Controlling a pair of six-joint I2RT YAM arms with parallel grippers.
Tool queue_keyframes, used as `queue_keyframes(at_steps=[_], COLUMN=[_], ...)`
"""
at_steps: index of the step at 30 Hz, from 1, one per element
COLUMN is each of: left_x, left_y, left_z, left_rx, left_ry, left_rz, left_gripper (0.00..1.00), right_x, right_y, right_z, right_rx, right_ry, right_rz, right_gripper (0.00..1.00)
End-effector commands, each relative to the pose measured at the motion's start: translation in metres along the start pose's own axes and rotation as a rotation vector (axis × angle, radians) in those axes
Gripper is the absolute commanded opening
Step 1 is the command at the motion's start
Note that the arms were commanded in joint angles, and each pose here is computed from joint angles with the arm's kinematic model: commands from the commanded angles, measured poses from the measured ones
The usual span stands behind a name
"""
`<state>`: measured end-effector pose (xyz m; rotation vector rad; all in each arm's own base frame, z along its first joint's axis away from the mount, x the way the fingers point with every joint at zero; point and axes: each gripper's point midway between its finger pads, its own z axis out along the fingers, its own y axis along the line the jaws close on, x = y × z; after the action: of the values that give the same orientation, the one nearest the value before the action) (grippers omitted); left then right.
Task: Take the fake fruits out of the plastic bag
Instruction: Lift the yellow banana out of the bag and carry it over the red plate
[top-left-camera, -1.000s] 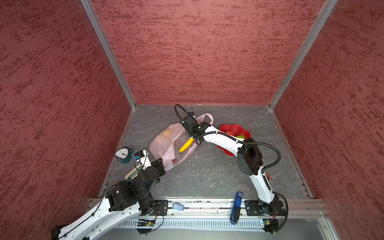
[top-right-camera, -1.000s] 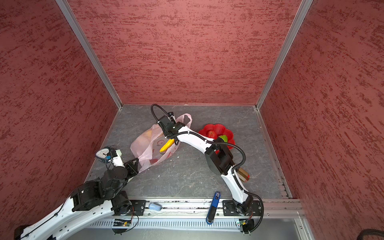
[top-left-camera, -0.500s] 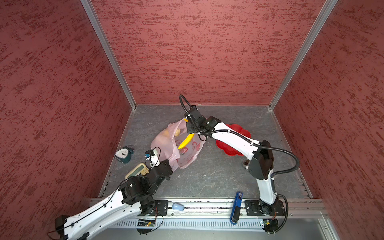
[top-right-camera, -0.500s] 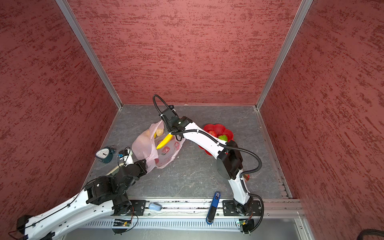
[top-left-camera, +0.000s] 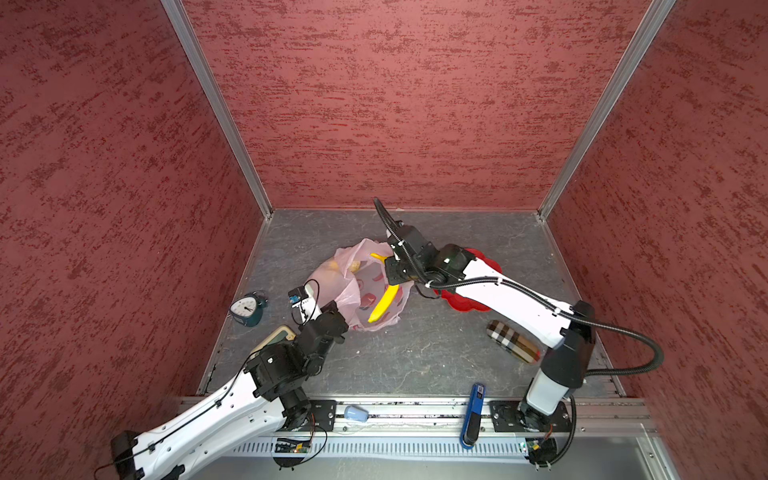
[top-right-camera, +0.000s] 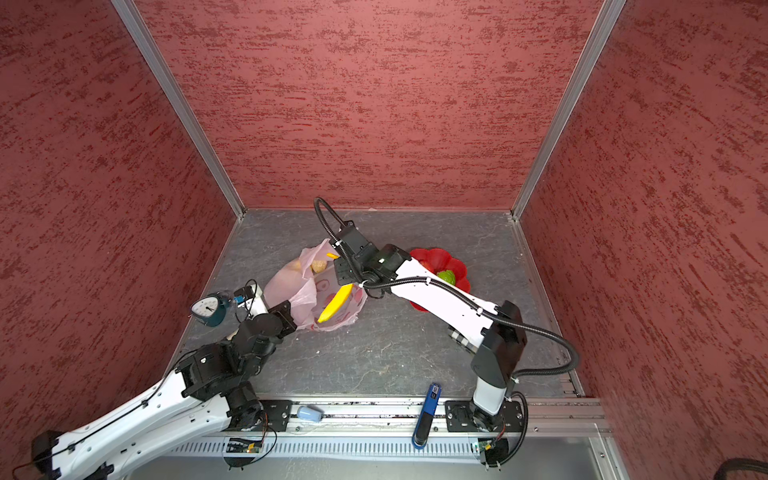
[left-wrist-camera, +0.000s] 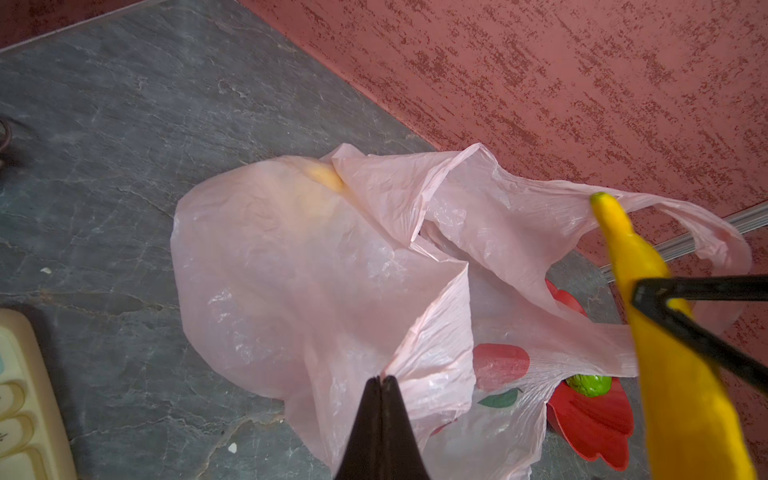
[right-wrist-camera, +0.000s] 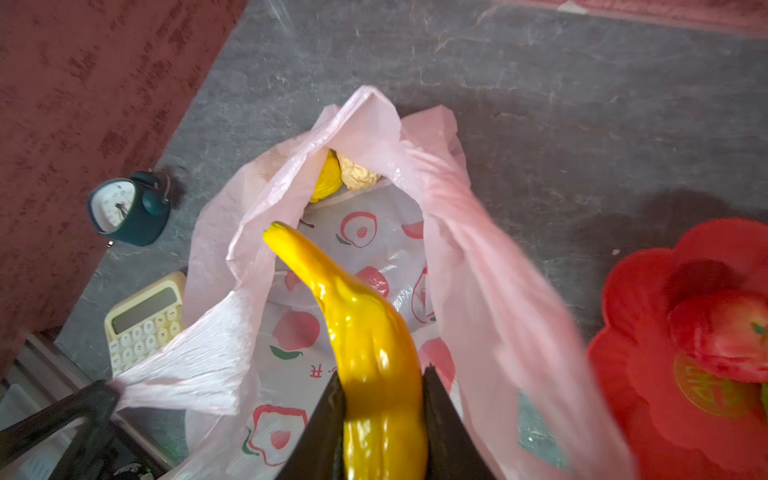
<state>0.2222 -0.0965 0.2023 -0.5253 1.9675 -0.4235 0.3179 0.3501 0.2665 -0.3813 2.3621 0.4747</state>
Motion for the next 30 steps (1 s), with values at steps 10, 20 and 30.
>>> queue_keyframes(at_steps=[10,20,30], left_x=[-0.001,-0.003,-0.002], left_y=[0.000,0.002,0.007], left_z=[-0.002,-0.004,-0.006], left_rx=[0.010,0.005,0.011], left_ry=[0.010,0.010,0.021], left_rz=[-0.004,-0.003,-0.001], left_gripper=[0.03,0.04,0.04], right_x=[-0.083,0.005,0.080], right_y=[-0.142,-0.273,-0.317], right_z=[-0.088,-0.067,-0.023], right_rx=[0.246,0.476,0.544], right_ry=[-0.279,-0.243,-0.190], right_rz=[0.161,0.502,0.713], right_gripper=[0.21,0.22,0.23])
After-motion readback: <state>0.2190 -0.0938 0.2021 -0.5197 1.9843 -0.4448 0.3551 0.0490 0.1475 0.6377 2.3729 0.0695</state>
